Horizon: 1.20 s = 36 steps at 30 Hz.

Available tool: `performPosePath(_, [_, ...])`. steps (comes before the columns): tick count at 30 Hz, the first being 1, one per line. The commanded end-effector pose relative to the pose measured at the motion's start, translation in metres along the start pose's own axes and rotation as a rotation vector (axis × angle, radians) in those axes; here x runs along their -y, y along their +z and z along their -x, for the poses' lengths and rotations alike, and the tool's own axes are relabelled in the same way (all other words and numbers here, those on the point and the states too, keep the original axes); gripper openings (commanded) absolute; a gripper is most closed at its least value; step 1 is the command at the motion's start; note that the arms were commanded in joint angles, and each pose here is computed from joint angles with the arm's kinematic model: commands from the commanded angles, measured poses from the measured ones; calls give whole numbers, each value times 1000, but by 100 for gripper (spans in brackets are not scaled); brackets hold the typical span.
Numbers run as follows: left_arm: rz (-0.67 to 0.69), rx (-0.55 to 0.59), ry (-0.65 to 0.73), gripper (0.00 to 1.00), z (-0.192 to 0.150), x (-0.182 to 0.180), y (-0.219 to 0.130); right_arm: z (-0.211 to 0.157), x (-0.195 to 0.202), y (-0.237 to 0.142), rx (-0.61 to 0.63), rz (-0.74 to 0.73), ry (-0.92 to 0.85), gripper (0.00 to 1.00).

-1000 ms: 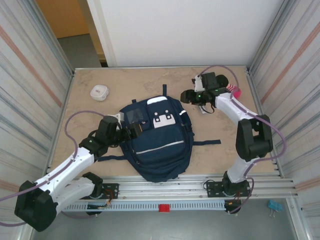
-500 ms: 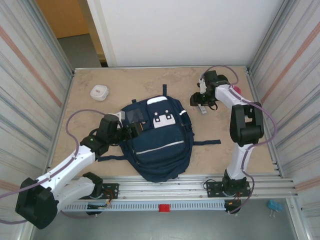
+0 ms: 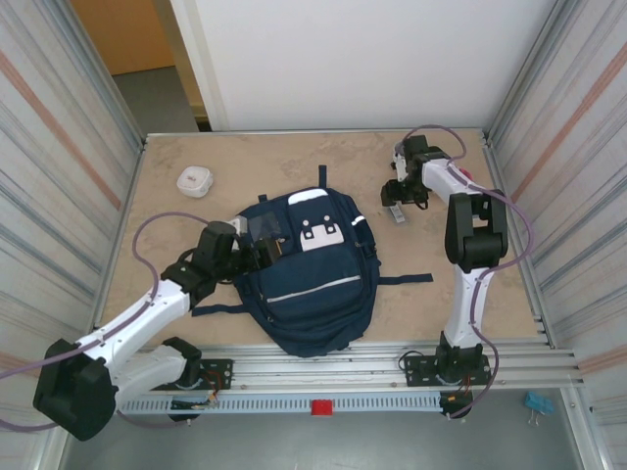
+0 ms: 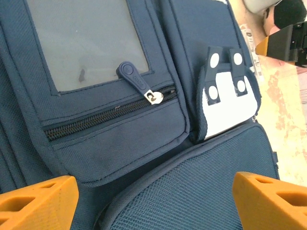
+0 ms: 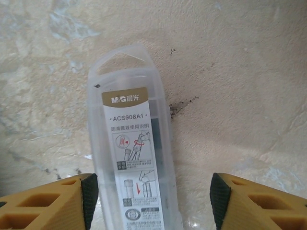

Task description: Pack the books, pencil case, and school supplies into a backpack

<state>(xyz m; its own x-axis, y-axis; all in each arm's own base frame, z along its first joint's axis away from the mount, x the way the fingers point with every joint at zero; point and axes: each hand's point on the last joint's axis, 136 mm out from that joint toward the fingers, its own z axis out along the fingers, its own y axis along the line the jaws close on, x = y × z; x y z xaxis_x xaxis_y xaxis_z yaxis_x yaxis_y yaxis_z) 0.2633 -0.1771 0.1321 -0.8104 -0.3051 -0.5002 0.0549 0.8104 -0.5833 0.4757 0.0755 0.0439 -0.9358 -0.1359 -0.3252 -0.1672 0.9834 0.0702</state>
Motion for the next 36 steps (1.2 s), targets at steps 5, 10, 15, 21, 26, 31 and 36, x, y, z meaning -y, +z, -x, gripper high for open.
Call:
performPosePath(5, [-29, 16, -5, 84, 14, 13, -1, -9, -5, 19, -67, 35, -43, 64])
performPosePath(10, [-24, 16, -5, 84, 14, 12, 0, -9, -8, 27, -77, 50, -39, 62])
performPosePath(15, [-21, 12, -7, 84, 14, 12, 1, -11, -13, 29, -85, 62, -37, 61])
performPosePath(21, [-21, 2, -8, 84, 13, 12, 4, -16, -10, 31, -110, -12, -50, 59])
performPosePath(26, [-21, 5, -3, 84, 15, 13, 4, -21, -11, 32, -127, -66, -86, 59])
performPosePath(31, [-24, 10, 8, 84, 17, 16, 0, -20, -18, 21, -105, -40, -74, 53])
performPosePath(36, [-11, 35, 58, 84, 24, 21, -9, -11, -26, -19, -17, -13, -63, 50])
